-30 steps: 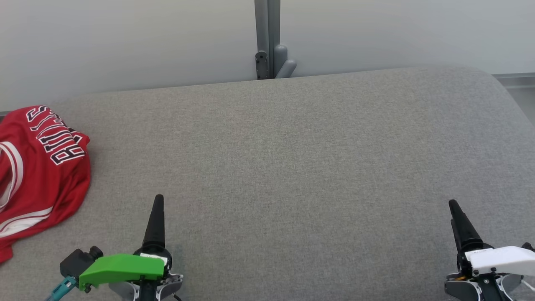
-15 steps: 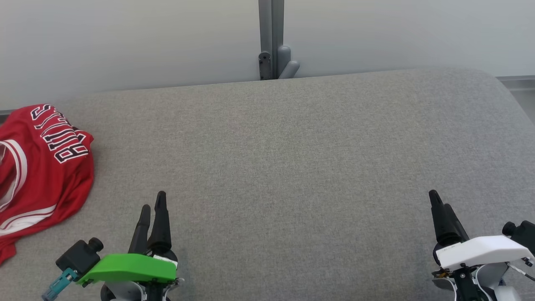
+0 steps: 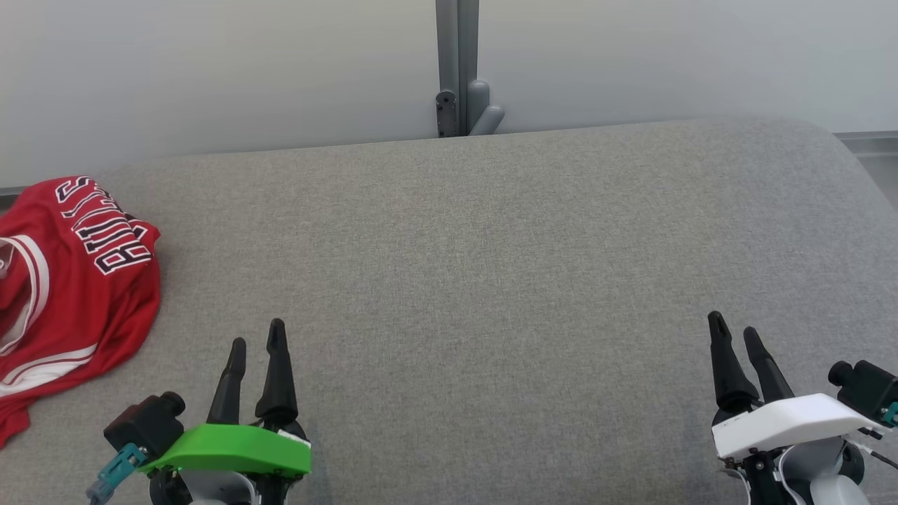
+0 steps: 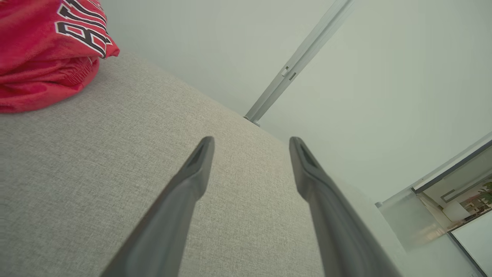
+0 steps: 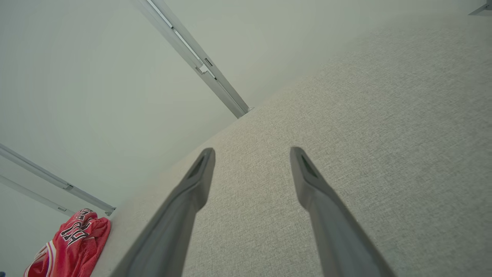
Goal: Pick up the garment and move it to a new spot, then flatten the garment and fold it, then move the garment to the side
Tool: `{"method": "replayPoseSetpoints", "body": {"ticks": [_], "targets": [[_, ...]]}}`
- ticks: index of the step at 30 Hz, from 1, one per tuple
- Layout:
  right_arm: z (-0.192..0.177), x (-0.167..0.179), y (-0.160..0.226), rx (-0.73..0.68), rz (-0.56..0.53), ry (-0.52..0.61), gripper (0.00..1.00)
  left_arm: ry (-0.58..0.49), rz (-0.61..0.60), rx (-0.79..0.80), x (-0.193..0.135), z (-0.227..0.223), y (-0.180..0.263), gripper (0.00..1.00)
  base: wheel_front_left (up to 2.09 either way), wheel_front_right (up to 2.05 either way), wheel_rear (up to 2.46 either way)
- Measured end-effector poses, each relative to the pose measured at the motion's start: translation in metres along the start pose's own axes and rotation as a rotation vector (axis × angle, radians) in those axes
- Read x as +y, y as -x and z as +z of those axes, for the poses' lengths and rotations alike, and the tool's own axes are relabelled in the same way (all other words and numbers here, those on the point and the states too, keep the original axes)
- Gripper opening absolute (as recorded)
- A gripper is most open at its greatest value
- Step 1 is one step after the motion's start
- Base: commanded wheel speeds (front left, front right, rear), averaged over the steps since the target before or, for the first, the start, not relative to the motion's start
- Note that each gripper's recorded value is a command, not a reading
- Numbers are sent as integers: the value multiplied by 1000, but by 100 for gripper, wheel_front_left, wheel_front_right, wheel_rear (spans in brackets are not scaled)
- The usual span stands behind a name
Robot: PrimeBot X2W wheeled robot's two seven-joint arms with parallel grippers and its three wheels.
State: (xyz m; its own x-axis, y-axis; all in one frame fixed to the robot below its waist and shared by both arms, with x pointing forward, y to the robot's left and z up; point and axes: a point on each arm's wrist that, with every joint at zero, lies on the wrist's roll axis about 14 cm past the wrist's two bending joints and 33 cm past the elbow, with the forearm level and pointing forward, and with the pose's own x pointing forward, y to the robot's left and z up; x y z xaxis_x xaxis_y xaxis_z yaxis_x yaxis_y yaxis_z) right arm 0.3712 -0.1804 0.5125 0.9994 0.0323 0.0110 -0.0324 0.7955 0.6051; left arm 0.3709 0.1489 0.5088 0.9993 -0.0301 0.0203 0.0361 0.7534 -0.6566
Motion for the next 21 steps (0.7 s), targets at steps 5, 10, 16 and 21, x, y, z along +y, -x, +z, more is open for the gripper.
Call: {"method": "replayPoseSetpoints", "body": {"ticks": [5,10,16,21], "targets": [[1,5,1,-11,16,60,100,-57,-2,-9,-1,2,0,100,0,0,0],[4,11,1,-30,37,115,100,-113,-9,-18,-3,3,1,100,0,0,0],[6,16,2,-47,54,172,100,-173,-17,-31,-5,5,0,100,0,0,0],[9,18,2,-64,64,218,100,-226,-20,-44,-6,7,-1,100,0,0,0]]}}
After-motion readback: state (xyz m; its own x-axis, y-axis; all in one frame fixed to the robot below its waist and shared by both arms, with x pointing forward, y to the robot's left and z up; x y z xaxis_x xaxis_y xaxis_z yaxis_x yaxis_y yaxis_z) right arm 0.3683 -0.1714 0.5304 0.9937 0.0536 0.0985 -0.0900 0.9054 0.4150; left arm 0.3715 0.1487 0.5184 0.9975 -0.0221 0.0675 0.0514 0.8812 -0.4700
